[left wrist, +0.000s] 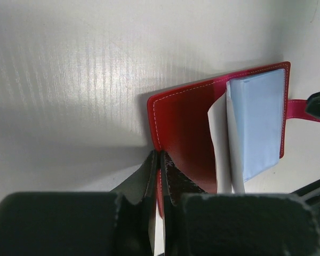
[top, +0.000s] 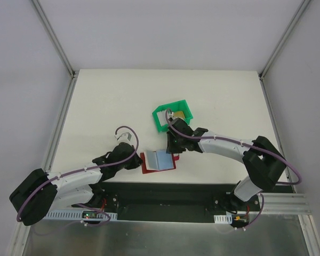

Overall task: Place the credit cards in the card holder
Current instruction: Turn over the card slot in the card holder.

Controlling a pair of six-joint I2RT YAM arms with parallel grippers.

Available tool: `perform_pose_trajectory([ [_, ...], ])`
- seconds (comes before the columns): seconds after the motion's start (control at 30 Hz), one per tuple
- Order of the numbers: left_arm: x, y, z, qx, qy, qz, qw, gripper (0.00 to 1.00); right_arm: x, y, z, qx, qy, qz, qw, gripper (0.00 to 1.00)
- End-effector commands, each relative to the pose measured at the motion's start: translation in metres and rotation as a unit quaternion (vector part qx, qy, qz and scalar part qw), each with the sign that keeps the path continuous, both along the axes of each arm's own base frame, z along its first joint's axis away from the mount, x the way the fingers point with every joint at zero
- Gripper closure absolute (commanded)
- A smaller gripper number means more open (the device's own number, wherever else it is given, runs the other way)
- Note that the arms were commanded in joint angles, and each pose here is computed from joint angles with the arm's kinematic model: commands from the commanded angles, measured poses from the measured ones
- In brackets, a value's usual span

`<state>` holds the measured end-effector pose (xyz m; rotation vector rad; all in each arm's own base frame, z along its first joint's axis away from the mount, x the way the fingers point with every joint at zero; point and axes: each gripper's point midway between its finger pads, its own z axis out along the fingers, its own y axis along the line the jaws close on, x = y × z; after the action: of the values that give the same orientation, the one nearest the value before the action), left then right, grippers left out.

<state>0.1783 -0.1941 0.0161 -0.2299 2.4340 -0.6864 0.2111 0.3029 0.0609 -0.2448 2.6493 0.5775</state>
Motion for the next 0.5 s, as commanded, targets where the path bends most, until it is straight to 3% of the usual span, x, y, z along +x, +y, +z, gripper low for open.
perform_pose_trajectory([
  [0.0, 0.000, 0.011, -0.009, 0.022, 0.002, 0.014, 1.000, 1.00, -0.007, 0.000, -0.010, -0.009, 0.027, 0.006, 1.000, 0.84],
  [0.47, 0.003, 0.005, -0.002, 0.017, -0.004, 0.004, 1.000, 1.00, -0.017, -0.003, -0.038, -0.018, 0.073, 0.001, 0.997, 0.85],
])
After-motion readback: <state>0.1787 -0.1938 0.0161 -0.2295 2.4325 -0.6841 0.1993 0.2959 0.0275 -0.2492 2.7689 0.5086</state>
